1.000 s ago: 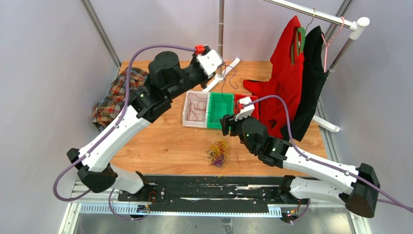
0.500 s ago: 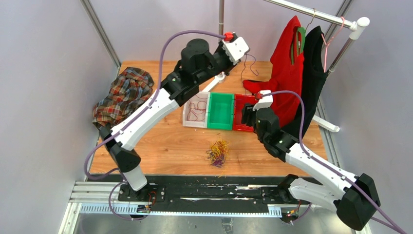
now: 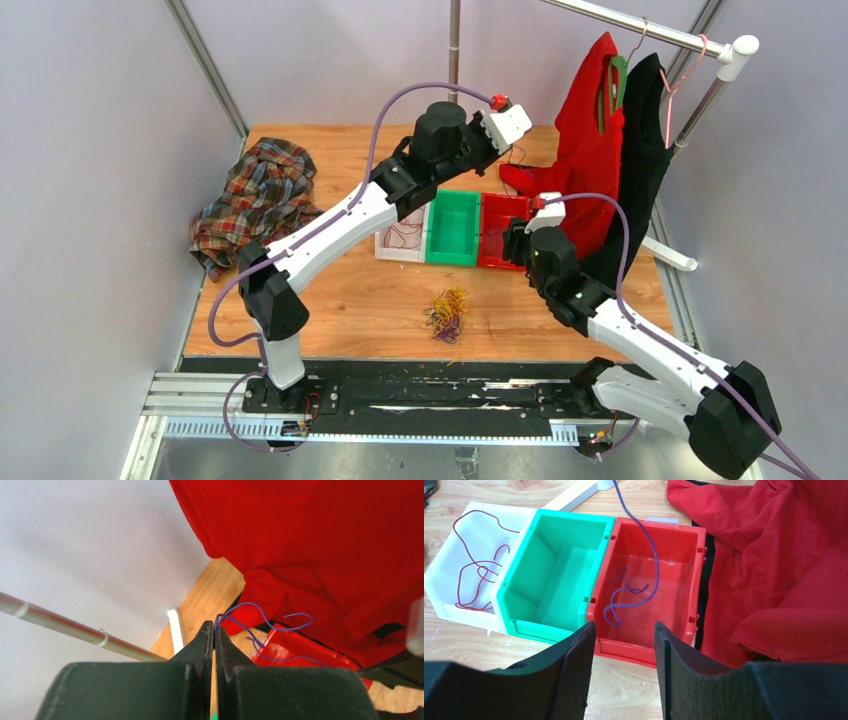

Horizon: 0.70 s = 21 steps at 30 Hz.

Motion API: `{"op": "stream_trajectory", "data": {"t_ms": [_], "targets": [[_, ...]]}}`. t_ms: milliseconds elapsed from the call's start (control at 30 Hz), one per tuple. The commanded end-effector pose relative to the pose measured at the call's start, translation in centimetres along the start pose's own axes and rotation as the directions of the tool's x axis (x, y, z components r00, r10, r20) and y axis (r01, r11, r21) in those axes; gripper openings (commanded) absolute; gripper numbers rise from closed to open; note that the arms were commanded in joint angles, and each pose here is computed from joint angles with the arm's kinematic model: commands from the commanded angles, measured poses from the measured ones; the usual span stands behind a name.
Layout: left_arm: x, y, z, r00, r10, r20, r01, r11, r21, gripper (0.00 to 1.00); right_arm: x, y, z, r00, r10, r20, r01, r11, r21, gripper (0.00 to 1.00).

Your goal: Untangle the cables

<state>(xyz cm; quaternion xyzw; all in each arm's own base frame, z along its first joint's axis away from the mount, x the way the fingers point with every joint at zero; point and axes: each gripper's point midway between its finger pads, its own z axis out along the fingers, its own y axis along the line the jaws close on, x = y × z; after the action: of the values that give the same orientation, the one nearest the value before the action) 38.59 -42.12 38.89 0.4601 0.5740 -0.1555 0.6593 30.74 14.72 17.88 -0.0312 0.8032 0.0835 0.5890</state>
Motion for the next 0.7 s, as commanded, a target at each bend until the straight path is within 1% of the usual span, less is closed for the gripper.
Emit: {"op": "stream_trajectory", "data": {"t_ms": [0,167,267,500,667], "targets": [[0.7,0.3,0.2,1.000,-0.025,-0.004,0.024,0.999,-0.043,0.01,0.5,-1.1,-0.7,0.999,0.034,0.011,-0.034,0.999,0.025,0.47],[5.0,0.0,0.9,0.988,-0.053,-0.143,0.041,0.996,-0.083,0.00,1.5,-3.2,-1.4,0.998,0.056,0.010,-0.057,0.993,0.105,0.48],[7.4,-1.3,1.1,0.974,-0.069,-0.214,0.059,0.997,-0.055,0.00,1.8,-4.2,-1.8,0.997,0.072,0.006,-0.072,0.988,0.136,0.48],[11.0,-3.9,2.4,0.955,-0.098,-0.280,0.102,0.995,0.002,0.00,2.4,-6.1,-2.4,0.995,0.093,0.019,-0.095,0.972,0.215,0.49],[12.9,-5.2,3.7,0.944,-0.088,-0.318,0.101,0.994,0.027,0.00,2.3,-6.3,-2.6,0.995,0.095,0.026,-0.099,0.971,0.220,0.48]]}}
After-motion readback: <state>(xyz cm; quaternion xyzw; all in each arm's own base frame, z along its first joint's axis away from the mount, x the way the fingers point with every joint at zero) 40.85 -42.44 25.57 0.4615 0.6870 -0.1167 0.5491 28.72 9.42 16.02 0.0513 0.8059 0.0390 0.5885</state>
